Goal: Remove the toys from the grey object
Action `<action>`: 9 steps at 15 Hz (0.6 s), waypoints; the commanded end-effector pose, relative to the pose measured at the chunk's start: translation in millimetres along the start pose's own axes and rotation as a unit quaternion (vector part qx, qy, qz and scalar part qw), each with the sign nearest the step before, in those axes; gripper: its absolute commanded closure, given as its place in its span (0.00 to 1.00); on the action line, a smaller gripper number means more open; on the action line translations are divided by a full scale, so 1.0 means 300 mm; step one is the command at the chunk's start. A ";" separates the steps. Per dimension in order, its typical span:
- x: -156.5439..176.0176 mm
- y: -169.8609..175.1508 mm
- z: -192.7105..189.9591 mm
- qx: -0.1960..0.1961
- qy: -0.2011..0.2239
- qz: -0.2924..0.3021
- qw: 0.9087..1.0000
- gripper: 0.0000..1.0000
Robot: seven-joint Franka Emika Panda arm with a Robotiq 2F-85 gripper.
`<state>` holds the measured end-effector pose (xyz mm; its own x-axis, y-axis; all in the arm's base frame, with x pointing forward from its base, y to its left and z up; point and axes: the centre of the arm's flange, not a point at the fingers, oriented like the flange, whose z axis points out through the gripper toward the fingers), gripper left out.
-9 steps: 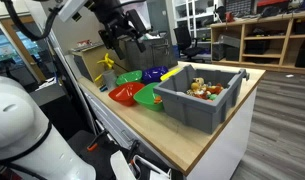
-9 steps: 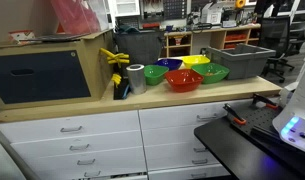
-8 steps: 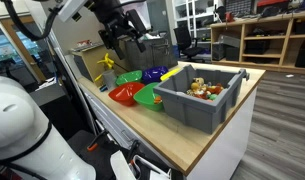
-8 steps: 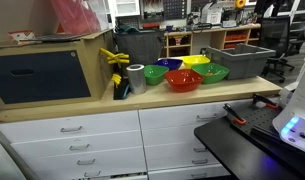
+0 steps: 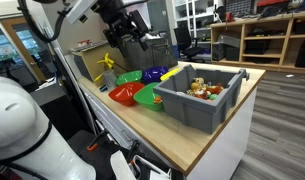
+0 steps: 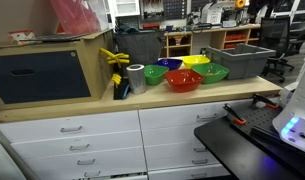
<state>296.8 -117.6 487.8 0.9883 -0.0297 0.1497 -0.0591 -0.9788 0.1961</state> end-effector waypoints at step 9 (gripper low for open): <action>0.524 -0.062 0.188 -0.013 -0.008 0.065 0.998 0.00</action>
<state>411.4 -108.1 455.5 0.9792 -0.1036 0.1746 -0.1396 -0.9681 0.2080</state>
